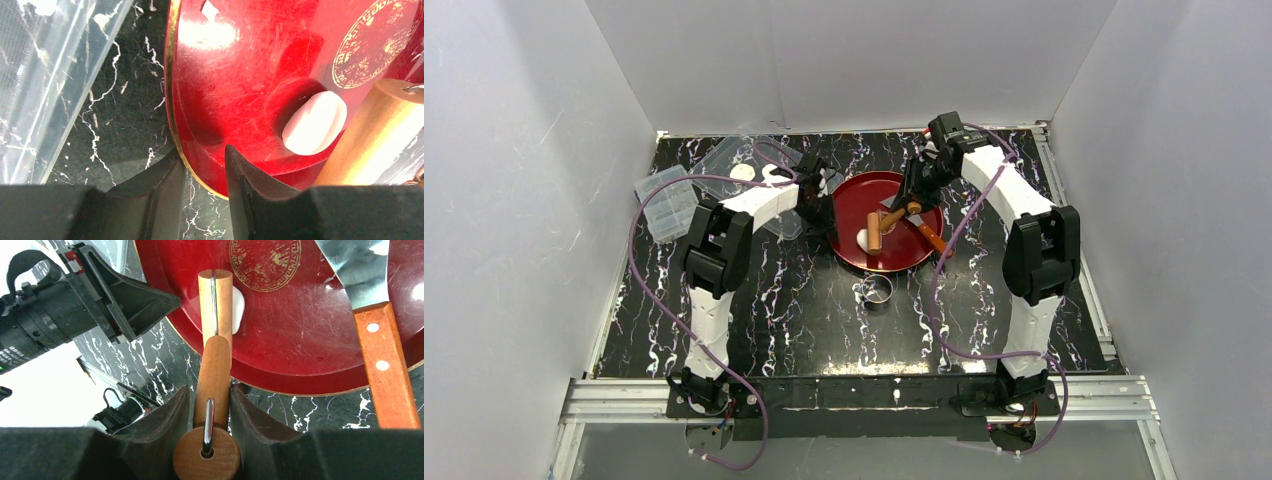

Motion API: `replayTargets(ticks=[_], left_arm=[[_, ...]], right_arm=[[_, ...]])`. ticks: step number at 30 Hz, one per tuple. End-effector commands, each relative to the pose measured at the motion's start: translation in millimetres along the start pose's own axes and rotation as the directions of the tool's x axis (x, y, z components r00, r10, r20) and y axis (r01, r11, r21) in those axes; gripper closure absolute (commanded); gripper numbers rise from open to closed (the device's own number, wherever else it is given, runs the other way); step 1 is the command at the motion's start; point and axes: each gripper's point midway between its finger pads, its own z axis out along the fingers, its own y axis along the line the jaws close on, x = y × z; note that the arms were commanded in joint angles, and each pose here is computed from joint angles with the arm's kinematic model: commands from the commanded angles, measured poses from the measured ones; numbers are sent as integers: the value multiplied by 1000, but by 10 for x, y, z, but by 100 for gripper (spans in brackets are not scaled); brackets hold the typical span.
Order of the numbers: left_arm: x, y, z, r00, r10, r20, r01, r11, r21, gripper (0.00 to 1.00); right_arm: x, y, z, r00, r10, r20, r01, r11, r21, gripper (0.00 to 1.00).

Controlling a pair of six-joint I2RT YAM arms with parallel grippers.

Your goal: Roll out the dumpling wrappers from the dough

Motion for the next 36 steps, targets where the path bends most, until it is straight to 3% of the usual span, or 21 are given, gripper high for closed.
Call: replayTargets(ticks=[1, 7, 11, 16, 21, 25, 28, 30, 36], left_arm=[[-9, 60, 61, 1000, -9, -11, 9, 1000, -18, 70], [96, 91, 132, 999, -16, -37, 16, 1000, -4, 80], [77, 87, 146, 999, -7, -31, 7, 1000, 0, 100], [69, 83, 156, 999, -1, -32, 1, 1000, 2, 100], [76, 93, 148, 1000, 3, -26, -3, 1000, -6, 100], [93, 74, 132, 1000, 15, -21, -15, 1000, -9, 100], [116, 87, 133, 1000, 18, -23, -18, 1000, -17, 100], [107, 95, 133, 999, 25, -21, -26, 999, -22, 100], [133, 117, 148, 999, 27, -27, -28, 999, -30, 100]], right_arm=[[-44, -18, 44, 1000, -3, -16, 3, 1000, 0, 99], [-107, -260, 273, 1000, 11, -11, -10, 995, 97, 99], [-129, -262, 327, 1000, -1, -5, 2, 993, 116, 99], [-152, -334, 395, 1000, -7, -18, 9, 989, 149, 99], [105, -699, 320, 997, -62, -36, 69, 964, 259, 99], [62, -465, 757, 997, -32, -64, 45, 978, 203, 99], [65, -595, 677, 997, -42, -58, 55, 971, 234, 99], [158, -920, 524, 997, -38, -70, 57, 953, 297, 99], [295, -998, 557, 991, -33, -130, 72, 948, 311, 99]])
